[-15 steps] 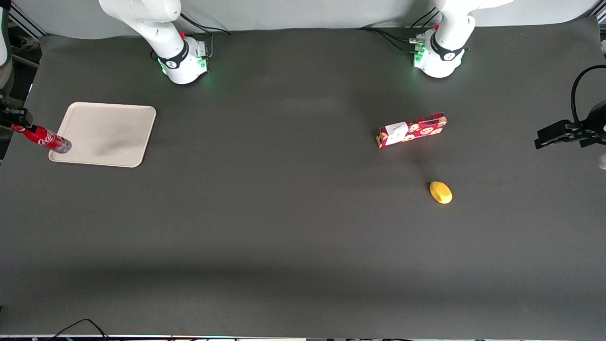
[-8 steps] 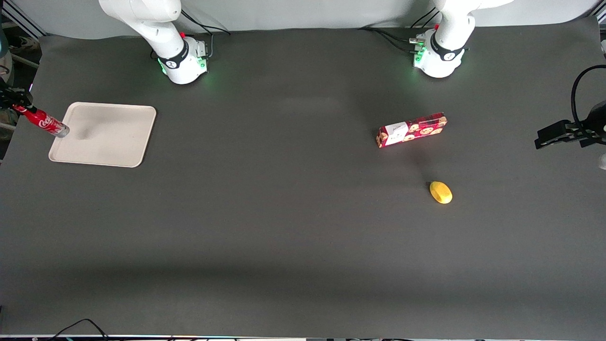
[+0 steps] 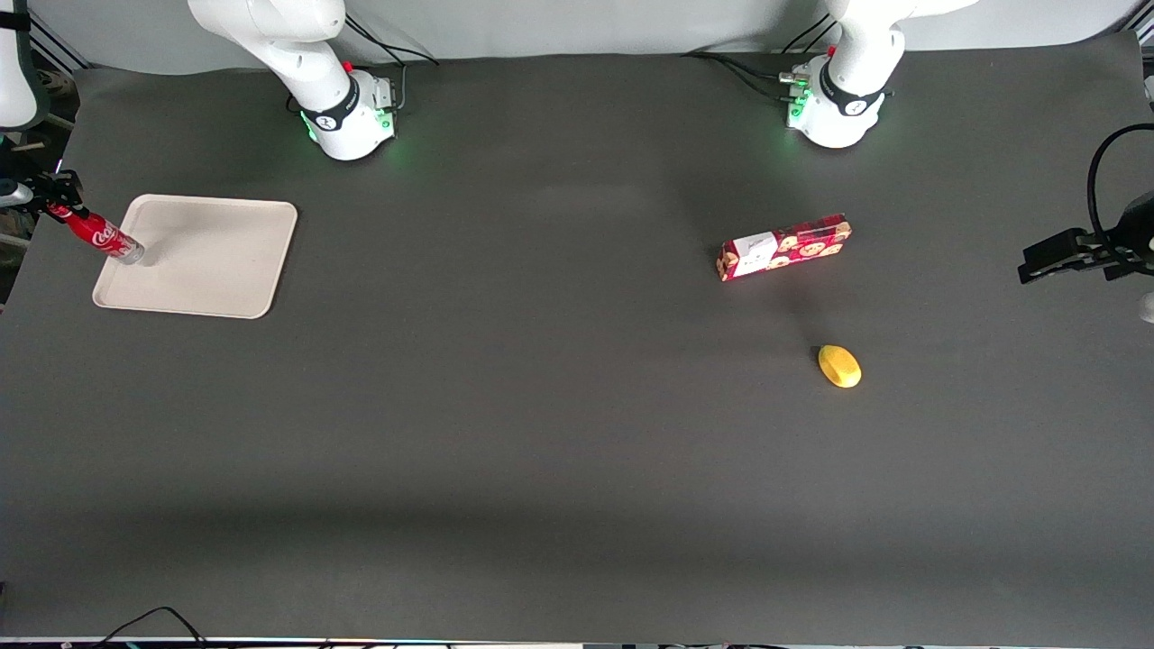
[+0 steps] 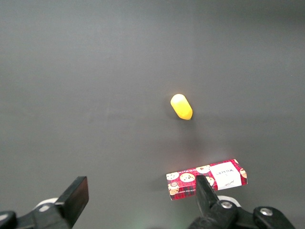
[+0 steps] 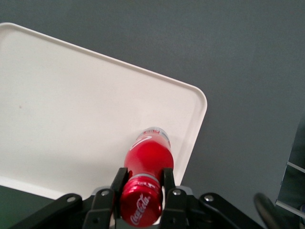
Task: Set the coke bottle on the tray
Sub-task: 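Lower the bottle onto the tray's rim area with the right gripper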
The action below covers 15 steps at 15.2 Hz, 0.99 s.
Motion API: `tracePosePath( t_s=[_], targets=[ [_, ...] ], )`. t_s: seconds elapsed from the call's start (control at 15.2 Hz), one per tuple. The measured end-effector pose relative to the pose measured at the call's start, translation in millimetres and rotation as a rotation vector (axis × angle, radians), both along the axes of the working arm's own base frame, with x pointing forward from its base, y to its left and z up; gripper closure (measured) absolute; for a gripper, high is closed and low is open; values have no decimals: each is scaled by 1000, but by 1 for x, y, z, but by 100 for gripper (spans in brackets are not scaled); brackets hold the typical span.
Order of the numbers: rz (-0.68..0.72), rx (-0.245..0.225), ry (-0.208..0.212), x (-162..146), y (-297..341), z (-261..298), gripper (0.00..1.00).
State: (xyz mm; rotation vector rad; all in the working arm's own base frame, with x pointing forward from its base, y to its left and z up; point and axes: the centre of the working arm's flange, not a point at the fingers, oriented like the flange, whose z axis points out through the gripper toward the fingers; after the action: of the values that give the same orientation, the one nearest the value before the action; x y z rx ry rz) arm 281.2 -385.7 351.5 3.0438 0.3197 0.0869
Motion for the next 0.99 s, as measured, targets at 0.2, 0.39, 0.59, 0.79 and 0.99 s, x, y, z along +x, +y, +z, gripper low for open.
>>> tracePosePath(
  t_s=[0.2,0.39,0.59,0.79,0.99],
  targets=[
    [0,-6,23,-5,-5,-11,65],
    [4,-12,38,-5,-6,-18,65],
    [9,-29,41,-3,-8,-22,65],
    [9,-34,49,-3,-8,-26,65],
    [5,-32,53,-3,-9,-29,65]
  ],
)
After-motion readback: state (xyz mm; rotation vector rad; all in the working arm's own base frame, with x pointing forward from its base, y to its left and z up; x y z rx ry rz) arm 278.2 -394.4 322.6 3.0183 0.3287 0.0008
